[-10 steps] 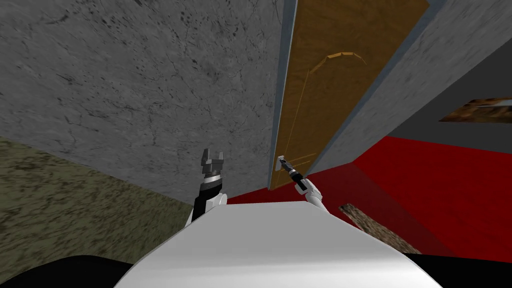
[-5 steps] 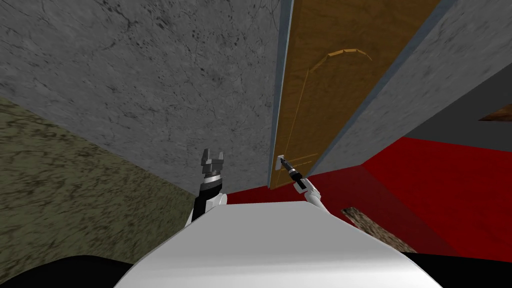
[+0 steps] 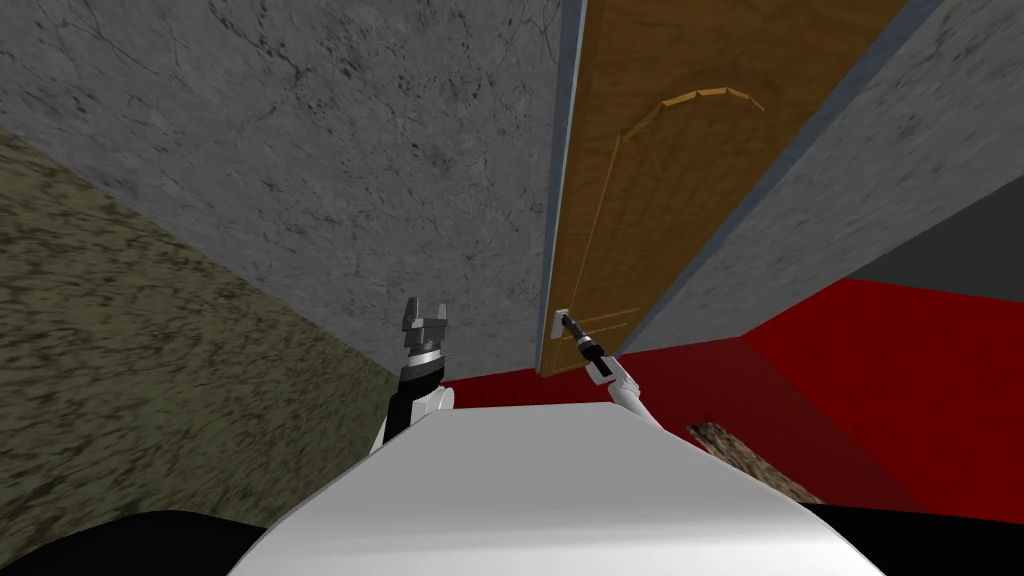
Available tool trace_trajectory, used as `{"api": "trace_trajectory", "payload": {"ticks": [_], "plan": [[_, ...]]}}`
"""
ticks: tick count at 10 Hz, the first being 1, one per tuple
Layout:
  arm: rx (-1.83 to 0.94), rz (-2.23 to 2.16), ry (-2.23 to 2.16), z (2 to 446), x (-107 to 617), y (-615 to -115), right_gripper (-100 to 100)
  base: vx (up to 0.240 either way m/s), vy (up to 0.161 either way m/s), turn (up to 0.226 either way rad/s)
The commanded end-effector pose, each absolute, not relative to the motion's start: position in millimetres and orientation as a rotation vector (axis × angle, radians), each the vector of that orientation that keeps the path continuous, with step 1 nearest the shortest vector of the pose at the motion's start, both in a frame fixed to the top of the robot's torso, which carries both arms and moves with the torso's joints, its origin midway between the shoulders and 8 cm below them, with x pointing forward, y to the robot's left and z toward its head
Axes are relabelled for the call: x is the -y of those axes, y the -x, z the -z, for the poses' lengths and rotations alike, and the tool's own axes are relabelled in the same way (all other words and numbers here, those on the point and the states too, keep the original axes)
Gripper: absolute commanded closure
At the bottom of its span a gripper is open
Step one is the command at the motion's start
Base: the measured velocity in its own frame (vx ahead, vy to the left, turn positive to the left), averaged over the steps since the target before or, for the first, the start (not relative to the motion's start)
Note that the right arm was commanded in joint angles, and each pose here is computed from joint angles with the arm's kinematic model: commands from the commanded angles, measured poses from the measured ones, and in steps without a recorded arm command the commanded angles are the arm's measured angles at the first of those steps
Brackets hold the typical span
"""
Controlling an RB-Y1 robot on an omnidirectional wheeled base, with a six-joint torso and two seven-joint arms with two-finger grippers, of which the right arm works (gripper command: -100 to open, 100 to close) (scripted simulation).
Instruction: Pull the door open
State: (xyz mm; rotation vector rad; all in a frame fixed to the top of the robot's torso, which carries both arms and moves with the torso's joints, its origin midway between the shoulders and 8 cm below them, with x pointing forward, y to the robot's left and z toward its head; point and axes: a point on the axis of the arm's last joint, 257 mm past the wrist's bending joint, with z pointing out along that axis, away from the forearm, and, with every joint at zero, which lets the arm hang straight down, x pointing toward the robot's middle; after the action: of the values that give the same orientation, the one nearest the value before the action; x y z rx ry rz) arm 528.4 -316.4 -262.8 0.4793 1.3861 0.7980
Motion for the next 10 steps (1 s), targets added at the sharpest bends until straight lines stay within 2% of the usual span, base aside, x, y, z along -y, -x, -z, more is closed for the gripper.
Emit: {"api": "trace_trajectory", "payload": {"ticks": [1, 10], "plan": [[-1.340, -0.864, -0.529, 250, 317, -533, 100, -0.054, -0.046, 0.108], [-1.191, -1.131, -0.836, 243, 330, -542, 100, -0.066, -0.048, 0.105]]}}
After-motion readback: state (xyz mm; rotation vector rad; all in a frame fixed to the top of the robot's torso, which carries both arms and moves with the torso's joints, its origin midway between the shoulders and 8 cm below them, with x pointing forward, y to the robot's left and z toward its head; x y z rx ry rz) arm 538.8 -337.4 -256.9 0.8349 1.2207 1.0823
